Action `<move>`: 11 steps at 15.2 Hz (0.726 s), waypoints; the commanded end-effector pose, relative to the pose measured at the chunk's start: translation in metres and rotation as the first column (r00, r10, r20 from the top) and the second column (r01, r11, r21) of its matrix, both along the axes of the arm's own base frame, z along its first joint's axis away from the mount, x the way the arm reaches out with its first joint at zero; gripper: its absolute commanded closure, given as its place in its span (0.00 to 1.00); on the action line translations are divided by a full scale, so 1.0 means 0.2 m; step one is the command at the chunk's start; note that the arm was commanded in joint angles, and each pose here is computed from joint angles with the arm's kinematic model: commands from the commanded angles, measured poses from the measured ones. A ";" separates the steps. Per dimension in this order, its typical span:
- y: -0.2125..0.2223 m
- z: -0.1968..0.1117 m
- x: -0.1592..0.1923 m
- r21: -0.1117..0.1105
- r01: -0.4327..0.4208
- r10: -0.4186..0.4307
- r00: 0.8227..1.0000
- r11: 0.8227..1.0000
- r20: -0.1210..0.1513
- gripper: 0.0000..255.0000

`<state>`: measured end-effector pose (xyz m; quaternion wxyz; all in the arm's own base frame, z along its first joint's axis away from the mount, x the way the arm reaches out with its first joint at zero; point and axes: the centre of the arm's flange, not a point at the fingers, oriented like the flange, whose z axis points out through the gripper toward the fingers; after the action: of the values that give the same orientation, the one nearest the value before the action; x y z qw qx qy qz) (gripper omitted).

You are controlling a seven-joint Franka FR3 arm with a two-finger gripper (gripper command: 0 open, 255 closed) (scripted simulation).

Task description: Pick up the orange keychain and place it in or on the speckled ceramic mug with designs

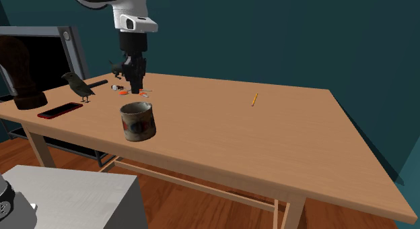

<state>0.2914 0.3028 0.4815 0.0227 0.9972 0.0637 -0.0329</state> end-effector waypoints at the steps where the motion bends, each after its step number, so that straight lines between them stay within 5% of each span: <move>1: 0.00 -0.06 0.00 0.000 0.000 0.000 1.000 1.000 0.000 1.00; 11: 0.00 -0.22 0.00 0.000 0.000 0.000 1.000 1.000 0.000 1.00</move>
<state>0.2910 0.3040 0.4417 0.0205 0.9973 0.0638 -0.0295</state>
